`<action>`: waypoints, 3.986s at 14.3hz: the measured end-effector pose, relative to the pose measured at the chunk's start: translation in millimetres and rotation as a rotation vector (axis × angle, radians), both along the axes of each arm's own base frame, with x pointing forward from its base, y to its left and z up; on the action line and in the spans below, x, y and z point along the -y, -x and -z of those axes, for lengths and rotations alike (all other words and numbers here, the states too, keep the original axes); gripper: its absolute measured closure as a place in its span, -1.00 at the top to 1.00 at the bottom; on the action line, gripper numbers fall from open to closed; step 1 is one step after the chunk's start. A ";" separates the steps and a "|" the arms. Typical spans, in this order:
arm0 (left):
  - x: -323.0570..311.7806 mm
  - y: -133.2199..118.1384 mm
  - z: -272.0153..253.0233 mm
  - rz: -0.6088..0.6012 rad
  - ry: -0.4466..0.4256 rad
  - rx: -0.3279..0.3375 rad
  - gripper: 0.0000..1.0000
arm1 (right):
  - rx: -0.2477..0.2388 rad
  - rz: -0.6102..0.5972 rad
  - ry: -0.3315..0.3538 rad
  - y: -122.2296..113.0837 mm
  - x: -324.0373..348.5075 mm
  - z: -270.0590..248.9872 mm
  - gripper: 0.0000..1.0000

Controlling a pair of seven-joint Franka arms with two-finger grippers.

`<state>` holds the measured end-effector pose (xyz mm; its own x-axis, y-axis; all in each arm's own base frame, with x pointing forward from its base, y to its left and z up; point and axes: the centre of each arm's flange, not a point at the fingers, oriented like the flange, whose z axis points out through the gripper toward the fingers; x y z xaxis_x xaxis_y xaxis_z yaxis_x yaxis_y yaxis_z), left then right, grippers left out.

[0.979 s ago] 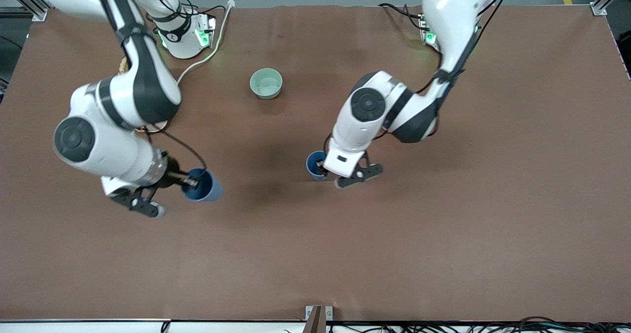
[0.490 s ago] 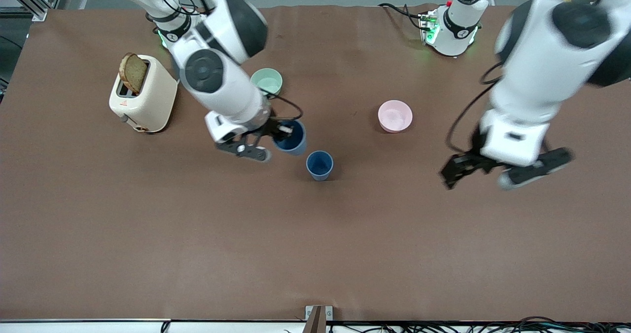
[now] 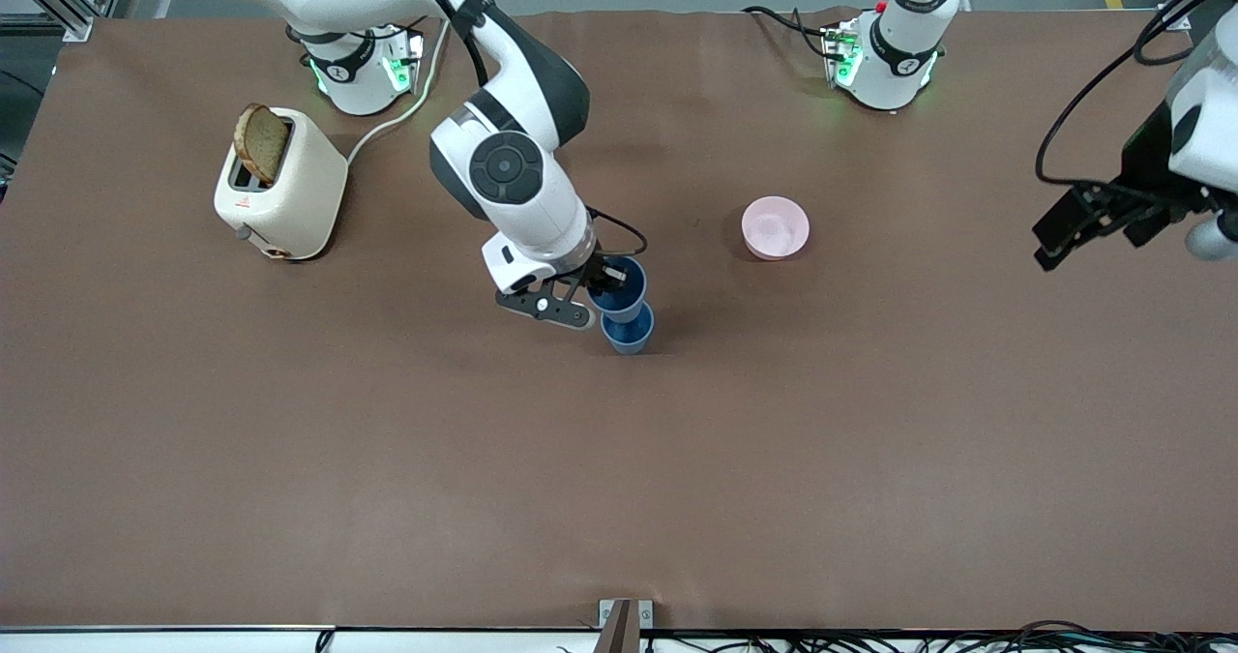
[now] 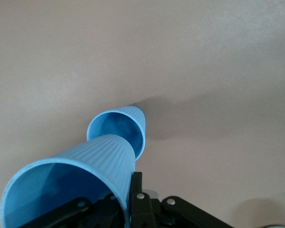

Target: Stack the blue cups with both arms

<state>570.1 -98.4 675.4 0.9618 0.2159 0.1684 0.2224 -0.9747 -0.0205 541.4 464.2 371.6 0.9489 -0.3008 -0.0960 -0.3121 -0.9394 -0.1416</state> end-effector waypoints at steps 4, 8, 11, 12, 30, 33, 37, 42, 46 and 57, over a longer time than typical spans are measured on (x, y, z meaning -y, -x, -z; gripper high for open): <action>-22.4 22.2 -8.3 0.105 -0.033 -0.094 1.00 | 0.031 0.000 -0.005 -1.2 -6.9 9.7 -0.93; -41.7 35.8 -5.9 0.175 -0.008 -0.163 1.00 | 0.038 0.005 -0.015 -5.5 -8.7 25.9 -0.93; -41.4 42.2 3.5 0.195 0.002 -0.196 1.00 | 0.036 0.007 -0.013 -6.7 -7.3 27.4 -0.93; -42.1 43.8 5.8 0.197 0.009 -0.201 1.00 | 0.034 0.006 -0.011 -5.8 -7.8 27.6 -0.93; -45.1 45.3 9.3 0.278 0.006 -0.200 1.00 | 0.121 0.005 0.085 -18.2 11.4 -10.7 0.87; -44.2 45.5 9.9 0.284 0.006 -0.202 1.00 | 0.171 0.081 0.193 -43.5 92.2 -99.2 1.00; -42.3 45.8 10.1 0.288 0.005 -0.202 1.00 | 0.182 0.069 0.296 -67.0 272.9 -207.7 1.00; -42.4 45.9 10.0 0.287 0.005 -0.202 1.00 | 0.073 -0.054 0.265 -47.3 463.4 -255.6 1.00; -42.2 46.0 9.9 0.288 0.005 -0.202 1.00 | 0.061 -0.092 0.217 -22.2 511.0 -260.5 1.00; -43.0 45.9 9.6 0.286 0.005 -0.201 1.00 | 0.100 -0.151 0.176 -15.4 490.2 -287.5 1.00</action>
